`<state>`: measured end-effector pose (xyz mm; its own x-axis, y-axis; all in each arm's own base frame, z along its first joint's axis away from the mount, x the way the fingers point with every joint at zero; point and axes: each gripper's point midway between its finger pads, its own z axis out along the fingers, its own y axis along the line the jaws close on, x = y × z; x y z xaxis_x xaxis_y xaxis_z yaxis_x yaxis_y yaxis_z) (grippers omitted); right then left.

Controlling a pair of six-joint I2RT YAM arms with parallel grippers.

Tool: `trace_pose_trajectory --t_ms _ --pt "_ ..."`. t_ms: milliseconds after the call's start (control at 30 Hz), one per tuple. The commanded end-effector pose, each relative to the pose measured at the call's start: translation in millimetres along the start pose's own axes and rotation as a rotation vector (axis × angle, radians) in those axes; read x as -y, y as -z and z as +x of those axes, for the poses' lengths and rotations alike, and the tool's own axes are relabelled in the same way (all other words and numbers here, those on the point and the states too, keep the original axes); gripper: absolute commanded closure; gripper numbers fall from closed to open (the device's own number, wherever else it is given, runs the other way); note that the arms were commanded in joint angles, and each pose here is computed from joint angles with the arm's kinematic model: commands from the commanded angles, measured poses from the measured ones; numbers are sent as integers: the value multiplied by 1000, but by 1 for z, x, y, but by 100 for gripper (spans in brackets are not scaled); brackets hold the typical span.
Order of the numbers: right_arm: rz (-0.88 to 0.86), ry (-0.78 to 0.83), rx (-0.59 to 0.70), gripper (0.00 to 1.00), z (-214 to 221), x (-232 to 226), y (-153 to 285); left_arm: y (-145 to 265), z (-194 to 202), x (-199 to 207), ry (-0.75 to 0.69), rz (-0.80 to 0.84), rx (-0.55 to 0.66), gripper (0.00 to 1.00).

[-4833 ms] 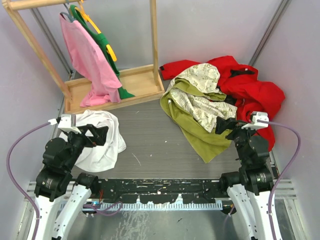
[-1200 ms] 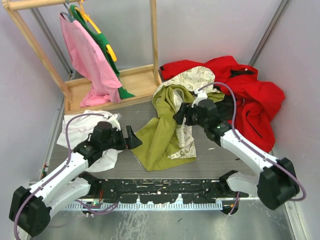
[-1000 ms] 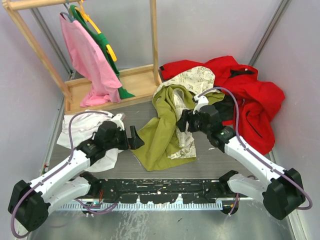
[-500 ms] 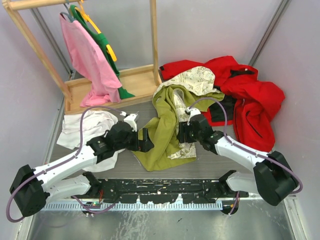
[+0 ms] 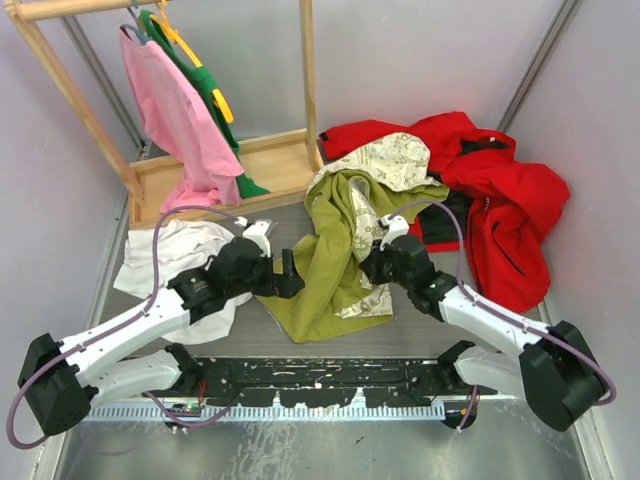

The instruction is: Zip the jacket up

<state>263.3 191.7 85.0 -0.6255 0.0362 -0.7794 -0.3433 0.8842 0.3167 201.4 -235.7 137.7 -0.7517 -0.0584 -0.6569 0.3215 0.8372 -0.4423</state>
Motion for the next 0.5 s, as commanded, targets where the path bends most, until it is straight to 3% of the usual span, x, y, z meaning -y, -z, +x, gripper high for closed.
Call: trace_pose_trajectory --t_ms 0,133,467 --pt "-174 -25 211 99 -52 -33 17 19 -30 6 -10 1 119 2" --pt "-300 -34 289 99 -67 -48 31 32 -45 3 -5 -15 199 2" --pt "-555 -9 434 99 -96 -74 62 42 -56 25 4 124 283 2"
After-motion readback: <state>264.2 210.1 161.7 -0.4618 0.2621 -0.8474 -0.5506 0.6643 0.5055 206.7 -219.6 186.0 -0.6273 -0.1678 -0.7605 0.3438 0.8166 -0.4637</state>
